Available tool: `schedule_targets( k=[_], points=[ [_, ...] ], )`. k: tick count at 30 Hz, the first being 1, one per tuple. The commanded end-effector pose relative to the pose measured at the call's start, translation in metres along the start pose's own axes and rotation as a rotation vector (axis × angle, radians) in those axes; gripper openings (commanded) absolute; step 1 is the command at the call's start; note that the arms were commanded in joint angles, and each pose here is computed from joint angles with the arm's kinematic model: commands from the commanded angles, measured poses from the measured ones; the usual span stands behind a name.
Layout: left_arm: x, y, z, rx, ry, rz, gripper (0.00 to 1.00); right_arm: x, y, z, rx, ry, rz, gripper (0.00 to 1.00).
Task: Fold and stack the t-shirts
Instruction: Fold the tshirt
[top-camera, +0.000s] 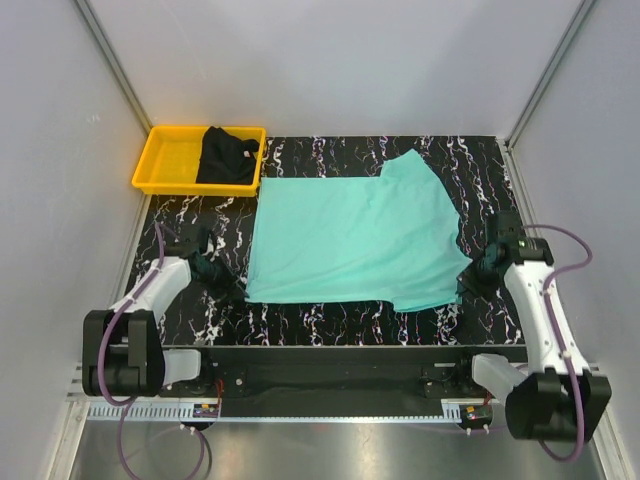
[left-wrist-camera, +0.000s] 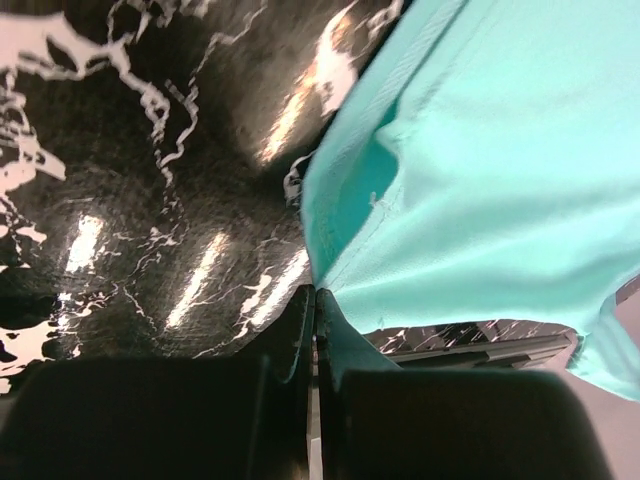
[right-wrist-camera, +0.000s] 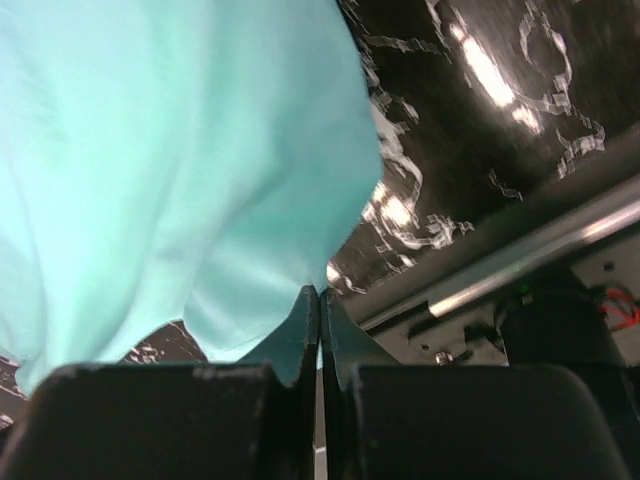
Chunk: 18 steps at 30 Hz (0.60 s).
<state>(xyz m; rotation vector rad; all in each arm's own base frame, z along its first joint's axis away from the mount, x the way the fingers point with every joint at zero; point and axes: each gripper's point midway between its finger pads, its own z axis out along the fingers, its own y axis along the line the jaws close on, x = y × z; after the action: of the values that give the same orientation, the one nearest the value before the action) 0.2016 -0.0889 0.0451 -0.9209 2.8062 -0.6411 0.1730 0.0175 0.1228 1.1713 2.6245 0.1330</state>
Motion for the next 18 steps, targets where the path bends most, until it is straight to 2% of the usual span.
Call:
schedule_targets(
  k=[1, 6, 10, 18],
  points=[
    [-0.034, -0.029, -0.011, 0.021, -0.074, 0.065, 0.0, -0.042, 0.039, 0.0, -0.061, -0.068, -0.106, 0.0],
    [-0.062, -0.05, -0.005, -0.004, -0.089, 0.098, 0.0, -0.076, 0.072, 0.013, -0.077, -0.082, -0.152, 0.0],
    [-0.085, -0.066, 0.001, -0.007, -0.09, 0.101, 0.0, -0.095, 0.099, 0.026, -0.097, -0.046, -0.187, 0.0],
    [-0.103, -0.072, 0.016, -0.036, -0.073, 0.079, 0.0, -0.123, 0.138, 0.043, -0.137, -0.018, -0.225, 0.0]
  ],
)
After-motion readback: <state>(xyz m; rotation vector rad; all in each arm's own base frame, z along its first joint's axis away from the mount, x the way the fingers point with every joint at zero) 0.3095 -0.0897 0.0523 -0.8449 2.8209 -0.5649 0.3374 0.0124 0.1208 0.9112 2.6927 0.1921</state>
